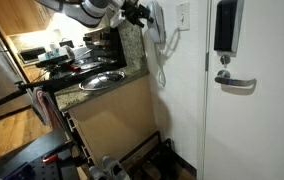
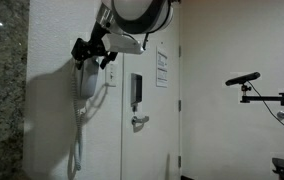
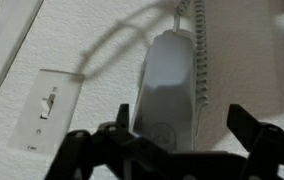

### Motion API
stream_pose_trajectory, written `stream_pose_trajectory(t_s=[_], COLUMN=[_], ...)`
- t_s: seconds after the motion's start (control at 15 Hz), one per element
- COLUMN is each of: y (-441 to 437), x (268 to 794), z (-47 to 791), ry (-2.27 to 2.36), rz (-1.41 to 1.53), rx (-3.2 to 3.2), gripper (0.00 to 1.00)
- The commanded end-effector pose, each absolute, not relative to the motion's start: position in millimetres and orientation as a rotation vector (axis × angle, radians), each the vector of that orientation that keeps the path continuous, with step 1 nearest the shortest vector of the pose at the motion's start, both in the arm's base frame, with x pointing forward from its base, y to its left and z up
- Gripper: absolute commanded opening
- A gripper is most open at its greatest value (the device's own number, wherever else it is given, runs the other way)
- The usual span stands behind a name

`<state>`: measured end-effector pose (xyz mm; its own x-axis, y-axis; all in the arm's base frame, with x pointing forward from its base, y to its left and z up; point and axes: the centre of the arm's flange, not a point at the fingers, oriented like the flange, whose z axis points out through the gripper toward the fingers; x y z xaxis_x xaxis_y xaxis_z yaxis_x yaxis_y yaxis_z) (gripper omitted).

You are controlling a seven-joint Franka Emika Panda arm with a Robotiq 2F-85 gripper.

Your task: Unhang the phone receiver, put it on the counter, and then press the button of the thing on the wall

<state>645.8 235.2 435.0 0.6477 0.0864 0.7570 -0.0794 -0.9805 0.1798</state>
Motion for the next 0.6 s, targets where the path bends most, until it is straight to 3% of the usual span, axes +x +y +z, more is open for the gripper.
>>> stream_pose_trajectory(t_s=[0.0, 0.47, 0.53], y=[235.2, 235.4, 234.9], x=[660.2, 666.1, 666.5], z=[436.6, 432.9, 432.9], ry=[0.037, 0.046, 0.045], rz=[1.247, 1.238, 1.241], rx=[2.670, 2.667, 2.666], gripper=[1.00, 0.99, 0.74])
